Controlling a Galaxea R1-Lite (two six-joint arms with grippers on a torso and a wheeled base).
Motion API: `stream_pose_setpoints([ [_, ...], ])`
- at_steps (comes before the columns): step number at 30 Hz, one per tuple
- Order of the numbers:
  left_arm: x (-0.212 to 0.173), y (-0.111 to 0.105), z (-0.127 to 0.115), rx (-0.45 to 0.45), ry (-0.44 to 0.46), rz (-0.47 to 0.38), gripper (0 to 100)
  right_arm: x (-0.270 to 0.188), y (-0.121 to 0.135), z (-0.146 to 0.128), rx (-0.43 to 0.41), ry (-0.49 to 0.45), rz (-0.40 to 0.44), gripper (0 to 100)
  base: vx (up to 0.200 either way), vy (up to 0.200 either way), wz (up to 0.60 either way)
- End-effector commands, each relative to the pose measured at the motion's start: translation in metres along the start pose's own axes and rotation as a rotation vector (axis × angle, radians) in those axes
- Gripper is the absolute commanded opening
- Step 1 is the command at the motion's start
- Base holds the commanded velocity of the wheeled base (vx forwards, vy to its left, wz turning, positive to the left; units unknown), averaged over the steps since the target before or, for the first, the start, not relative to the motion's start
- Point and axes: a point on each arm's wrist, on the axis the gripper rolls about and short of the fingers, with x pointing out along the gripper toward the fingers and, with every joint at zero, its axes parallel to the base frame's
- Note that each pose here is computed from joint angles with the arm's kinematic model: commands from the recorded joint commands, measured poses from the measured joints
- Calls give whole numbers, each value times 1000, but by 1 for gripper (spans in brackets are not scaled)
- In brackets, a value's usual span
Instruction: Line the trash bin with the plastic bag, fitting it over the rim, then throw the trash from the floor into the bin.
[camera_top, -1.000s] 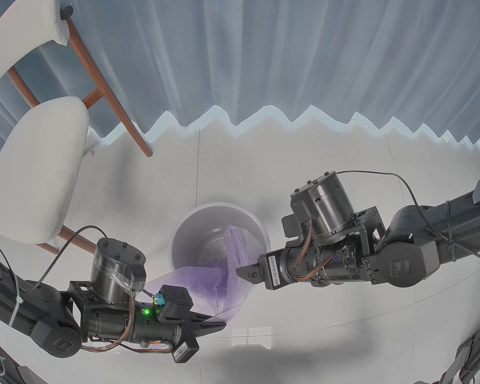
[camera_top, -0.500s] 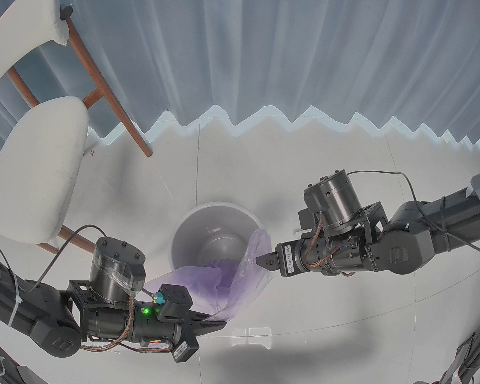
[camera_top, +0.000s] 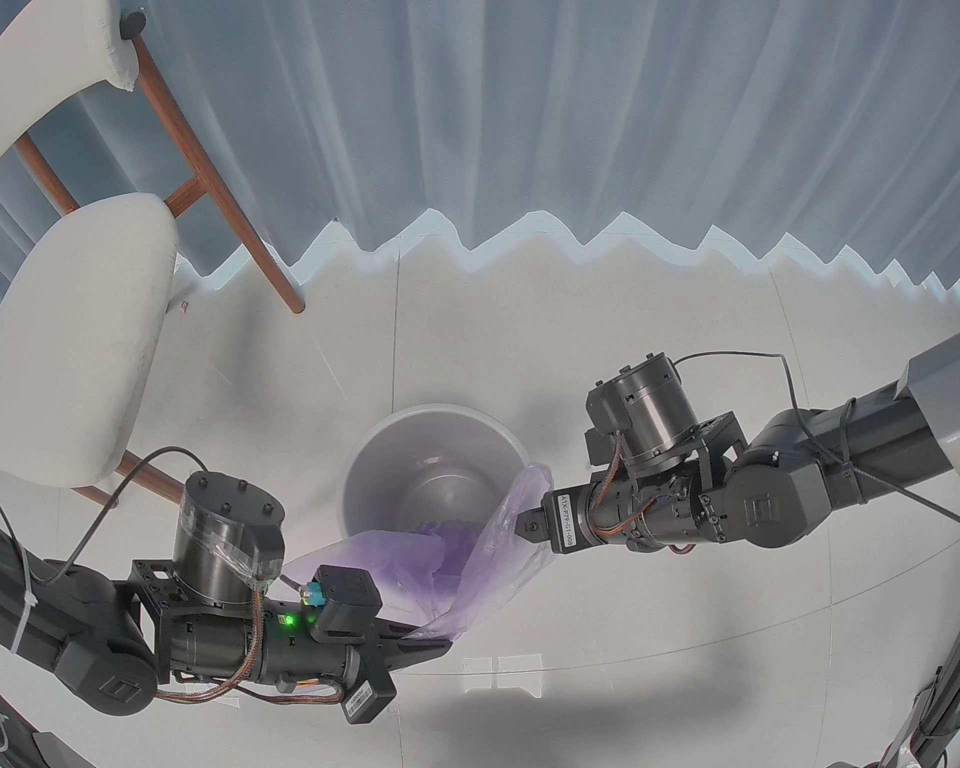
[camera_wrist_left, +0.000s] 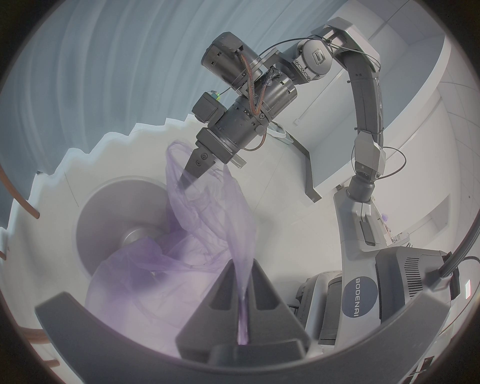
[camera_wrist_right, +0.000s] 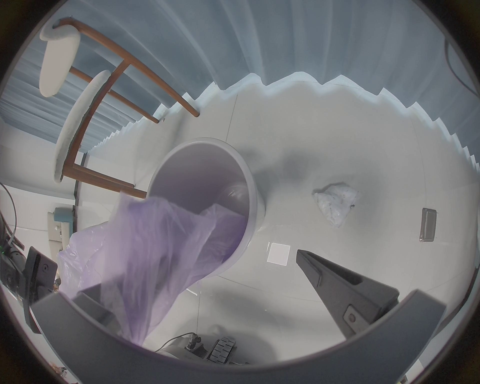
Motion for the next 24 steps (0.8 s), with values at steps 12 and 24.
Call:
stream_pose_setpoints([
  [12, -1, -1, -1, -12, 4, 0, 0, -3, 5, 0, -9, -8, 14, 0, 0, 0, 0],
  [24, -6, -7, -15, -107, 48, 8, 0, -23, 15, -5, -5, -29, 77, 0, 0, 0, 0],
])
